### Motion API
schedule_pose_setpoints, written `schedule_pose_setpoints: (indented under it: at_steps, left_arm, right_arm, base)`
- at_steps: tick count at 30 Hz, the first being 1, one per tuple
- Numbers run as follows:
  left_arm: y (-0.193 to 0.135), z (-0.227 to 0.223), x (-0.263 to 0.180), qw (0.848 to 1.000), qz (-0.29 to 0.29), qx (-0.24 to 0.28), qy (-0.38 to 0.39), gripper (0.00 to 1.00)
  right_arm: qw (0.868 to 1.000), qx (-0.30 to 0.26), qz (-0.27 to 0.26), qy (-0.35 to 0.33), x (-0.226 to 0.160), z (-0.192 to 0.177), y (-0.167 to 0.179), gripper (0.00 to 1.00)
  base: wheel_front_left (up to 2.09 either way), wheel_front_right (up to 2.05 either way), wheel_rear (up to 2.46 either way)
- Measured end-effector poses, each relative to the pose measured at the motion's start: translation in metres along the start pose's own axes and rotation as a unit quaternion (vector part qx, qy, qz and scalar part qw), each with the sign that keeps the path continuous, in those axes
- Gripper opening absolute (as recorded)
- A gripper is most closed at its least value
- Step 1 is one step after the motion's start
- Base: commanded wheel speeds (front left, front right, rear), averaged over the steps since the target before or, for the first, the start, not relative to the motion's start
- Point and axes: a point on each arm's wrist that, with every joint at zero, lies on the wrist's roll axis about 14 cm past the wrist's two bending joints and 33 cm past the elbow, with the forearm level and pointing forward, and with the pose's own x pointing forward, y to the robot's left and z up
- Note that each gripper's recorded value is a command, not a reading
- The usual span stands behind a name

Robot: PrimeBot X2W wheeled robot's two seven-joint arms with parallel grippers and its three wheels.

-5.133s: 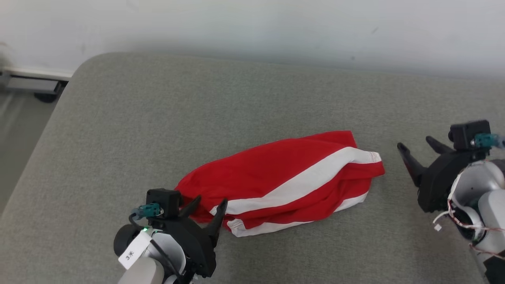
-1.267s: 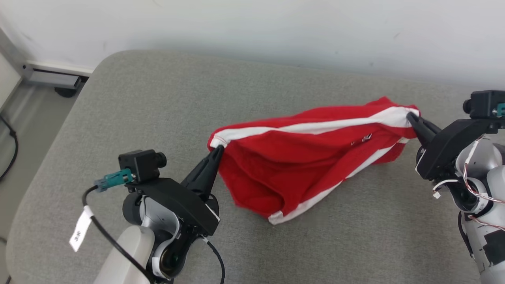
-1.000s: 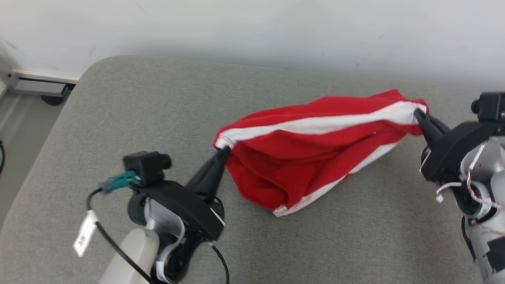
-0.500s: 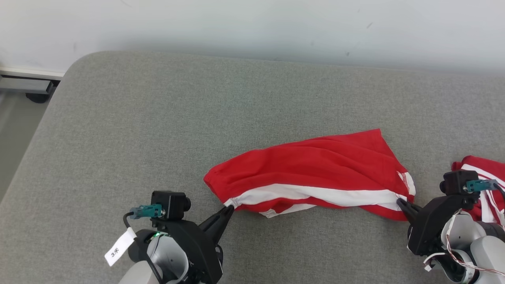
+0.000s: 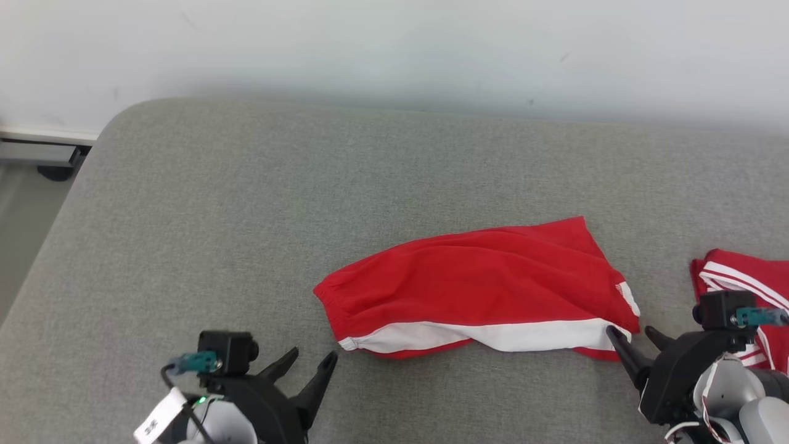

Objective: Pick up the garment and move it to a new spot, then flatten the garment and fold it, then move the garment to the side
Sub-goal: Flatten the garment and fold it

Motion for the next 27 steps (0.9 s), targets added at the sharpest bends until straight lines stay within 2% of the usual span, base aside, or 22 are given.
schedule_pose_setpoints:
  at_steps: [10, 27]
  left_arm:
    - [-0.012, 0.000, -0.001, 1.000, -0.014, 0.002, -0.005, 1.00]
    - [-0.024, 0.001, 0.015, 1.000, -0.029, -0.005, 0.009, 1.00]
  right_arm:
    - [1.000, 0.003, -0.014, -0.016, -0.014, -0.002, -0.008, 1.00]
    - [1.000, 0.006, 0.000, 0.006, 0.001, -0.010, 0.004, 1.00]
  base:
    - [0.00, 0.00, 0.00]
    - [0.00, 0.00, 0.00]
